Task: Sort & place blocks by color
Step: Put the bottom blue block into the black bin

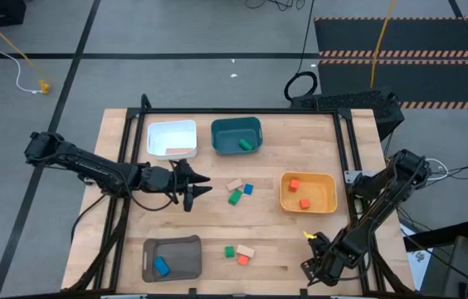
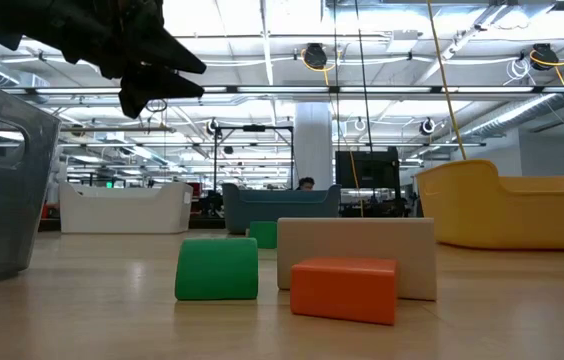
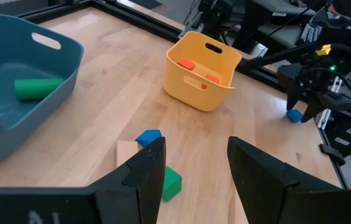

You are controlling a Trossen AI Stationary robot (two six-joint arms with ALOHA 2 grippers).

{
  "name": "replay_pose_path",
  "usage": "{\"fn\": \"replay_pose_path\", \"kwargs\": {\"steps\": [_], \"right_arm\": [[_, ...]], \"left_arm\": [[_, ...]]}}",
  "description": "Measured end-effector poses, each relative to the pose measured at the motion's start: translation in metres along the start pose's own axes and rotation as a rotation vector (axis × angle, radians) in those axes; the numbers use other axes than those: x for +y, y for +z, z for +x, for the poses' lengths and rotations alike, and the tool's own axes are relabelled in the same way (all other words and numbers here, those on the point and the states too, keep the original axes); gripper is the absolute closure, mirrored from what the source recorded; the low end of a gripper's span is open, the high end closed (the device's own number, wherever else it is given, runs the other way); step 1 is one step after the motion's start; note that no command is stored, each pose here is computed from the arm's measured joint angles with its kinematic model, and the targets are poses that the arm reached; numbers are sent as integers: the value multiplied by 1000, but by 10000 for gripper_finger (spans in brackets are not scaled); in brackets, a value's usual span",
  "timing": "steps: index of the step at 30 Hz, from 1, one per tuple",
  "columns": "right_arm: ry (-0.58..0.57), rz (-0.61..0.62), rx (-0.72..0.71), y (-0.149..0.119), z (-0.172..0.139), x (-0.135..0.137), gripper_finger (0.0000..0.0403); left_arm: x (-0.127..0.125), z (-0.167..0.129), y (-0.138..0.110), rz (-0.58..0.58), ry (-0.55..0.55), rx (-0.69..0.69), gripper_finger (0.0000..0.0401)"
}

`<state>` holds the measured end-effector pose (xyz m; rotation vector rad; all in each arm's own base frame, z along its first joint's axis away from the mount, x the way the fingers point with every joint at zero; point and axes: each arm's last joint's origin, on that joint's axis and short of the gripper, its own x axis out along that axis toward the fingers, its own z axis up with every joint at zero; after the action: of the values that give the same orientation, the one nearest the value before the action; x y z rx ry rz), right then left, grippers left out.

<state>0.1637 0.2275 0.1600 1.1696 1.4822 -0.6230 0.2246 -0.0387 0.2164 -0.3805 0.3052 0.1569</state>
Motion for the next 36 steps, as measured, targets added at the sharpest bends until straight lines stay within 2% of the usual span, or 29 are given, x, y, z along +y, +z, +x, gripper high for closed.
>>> {"fn": "replay_pose_path", "kwargs": {"steps": [5, 9, 19, 27, 31, 36], "right_arm": [[-1, -1, 3, 0, 8, 2, 164], [-17, -18, -3, 0, 12, 2, 182], [-43, -30, 13, -1, 15, 0, 286], [-30, -35, 16, -1, 13, 1, 287], [59, -51, -20, 0, 0, 4, 287], [254, -96, -218, 8, -26, 10, 287]], "left_arm": [[0, 0, 0, 4, 2, 4, 226], [0, 0, -1, 4, 3, 5, 226], [0, 0, 0, -2, 3, 5, 226], [0, 0, 1, -6, -3, -6, 226], [-2, 0, 5, -1, -24, -49, 226], [-5, -1, 8, 12, -77, -70, 226]]}}
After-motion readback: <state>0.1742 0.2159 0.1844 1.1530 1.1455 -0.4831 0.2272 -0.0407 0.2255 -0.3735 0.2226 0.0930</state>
